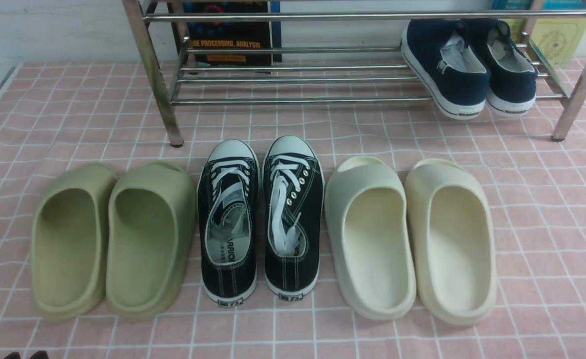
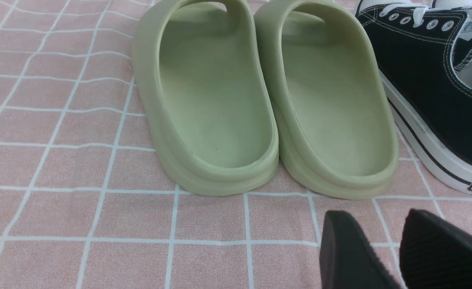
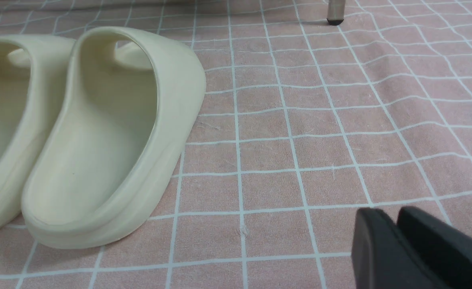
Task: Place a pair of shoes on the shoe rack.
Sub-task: Use the left arm to grab the shoe closest to it
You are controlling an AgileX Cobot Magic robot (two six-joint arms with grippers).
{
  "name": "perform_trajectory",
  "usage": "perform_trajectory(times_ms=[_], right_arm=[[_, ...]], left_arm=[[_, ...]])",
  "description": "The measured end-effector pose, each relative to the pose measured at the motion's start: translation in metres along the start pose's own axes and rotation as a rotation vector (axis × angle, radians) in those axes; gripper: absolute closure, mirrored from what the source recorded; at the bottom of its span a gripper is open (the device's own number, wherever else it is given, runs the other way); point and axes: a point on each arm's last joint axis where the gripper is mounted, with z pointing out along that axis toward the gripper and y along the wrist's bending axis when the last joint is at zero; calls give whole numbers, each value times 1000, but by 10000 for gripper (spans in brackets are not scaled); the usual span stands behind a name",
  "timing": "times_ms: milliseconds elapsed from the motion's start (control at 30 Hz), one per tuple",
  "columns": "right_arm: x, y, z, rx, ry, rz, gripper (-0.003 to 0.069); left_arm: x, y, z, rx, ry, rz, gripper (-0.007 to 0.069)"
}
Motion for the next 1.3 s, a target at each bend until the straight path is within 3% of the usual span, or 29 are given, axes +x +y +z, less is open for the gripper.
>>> perform_trajectory(times_ms=[867,1300], right_arm=[[0,0,0,-1,0,3,529],[0,0,0,-1,0,3,513]], left_arm=[[0,0,0,-2,0,5,386],[-1,4,0,-40,-4,100,386]])
